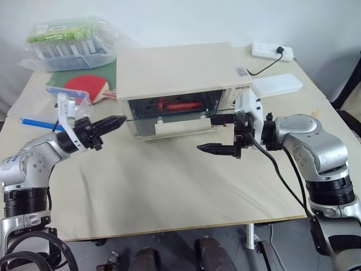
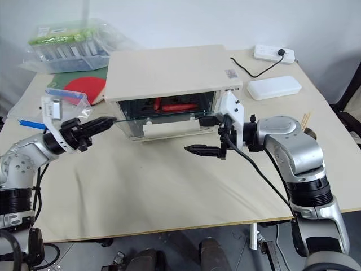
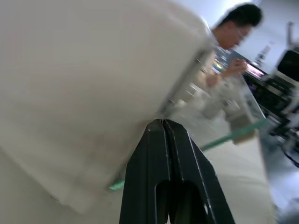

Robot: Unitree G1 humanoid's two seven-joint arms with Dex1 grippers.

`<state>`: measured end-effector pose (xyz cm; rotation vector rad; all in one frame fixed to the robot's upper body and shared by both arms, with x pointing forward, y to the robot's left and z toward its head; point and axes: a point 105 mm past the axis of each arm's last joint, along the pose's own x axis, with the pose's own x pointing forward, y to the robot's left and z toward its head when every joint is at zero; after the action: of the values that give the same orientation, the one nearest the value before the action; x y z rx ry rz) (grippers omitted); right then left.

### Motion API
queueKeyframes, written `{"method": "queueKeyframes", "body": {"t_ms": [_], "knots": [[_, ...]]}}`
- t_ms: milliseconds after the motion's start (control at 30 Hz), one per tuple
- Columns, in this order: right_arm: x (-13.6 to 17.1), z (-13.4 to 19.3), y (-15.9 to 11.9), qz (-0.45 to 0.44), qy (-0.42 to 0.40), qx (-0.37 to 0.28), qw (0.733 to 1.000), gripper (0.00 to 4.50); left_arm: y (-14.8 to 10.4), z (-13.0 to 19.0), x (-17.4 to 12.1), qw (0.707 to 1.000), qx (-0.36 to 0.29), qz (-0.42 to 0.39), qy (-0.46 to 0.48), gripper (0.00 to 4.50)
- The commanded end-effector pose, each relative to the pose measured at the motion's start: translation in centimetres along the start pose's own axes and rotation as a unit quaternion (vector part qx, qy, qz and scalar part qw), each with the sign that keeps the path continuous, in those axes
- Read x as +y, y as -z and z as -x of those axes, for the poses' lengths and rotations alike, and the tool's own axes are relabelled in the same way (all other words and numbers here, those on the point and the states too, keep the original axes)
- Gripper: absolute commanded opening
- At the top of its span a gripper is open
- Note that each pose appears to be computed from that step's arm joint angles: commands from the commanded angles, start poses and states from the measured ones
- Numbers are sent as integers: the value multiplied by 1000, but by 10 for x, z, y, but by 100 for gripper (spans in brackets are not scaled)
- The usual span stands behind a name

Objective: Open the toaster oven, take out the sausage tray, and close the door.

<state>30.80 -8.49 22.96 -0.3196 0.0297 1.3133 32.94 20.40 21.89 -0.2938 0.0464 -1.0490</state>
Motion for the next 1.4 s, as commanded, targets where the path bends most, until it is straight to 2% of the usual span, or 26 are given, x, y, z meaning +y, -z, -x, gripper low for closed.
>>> {"method": "queueKeyframes", "body": {"t_ms": [33,200,367,533,667,800,900,1000,1133,1300,1400], "knots": [[21,-9,-14,22,-50,-24,998,450,-9,-1,-6,1000,-2,-10,19,1],[24,-10,-16,20,-55,-26,998,450,-11,-5,-4,1000,-9,-15,16,1],[27,-11,-10,10,-54,-11,998,450,3,-17,-10,999,40,-4,32,1],[20,0,19,-2,-5,79,997,450,9,-20,-12,998,48,3,35,1],[23,5,30,-11,0,125,992,450,9,-21,-13,998,48,3,35,1],[12,13,44,-9,47,189,981,450,10,-23,-14,998,52,2,37,1],[20,24,51,-12,34,233,972,450,16,-24,-15,997,69,5,41,1],[36,35,44,-17,2,241,970,450,26,-25,-17,994,98,8,45,1],[54,55,14,-23,-35,213,976,450,39,-28,-19,990,132,11,51,1],[57,71,-9,-9,-27,197,980,450,48,-32,-19,986,157,12,57,1],[52,70,-22,4,-16,171,985,450,54,-33,-18,983,173,9,58,1]]}}
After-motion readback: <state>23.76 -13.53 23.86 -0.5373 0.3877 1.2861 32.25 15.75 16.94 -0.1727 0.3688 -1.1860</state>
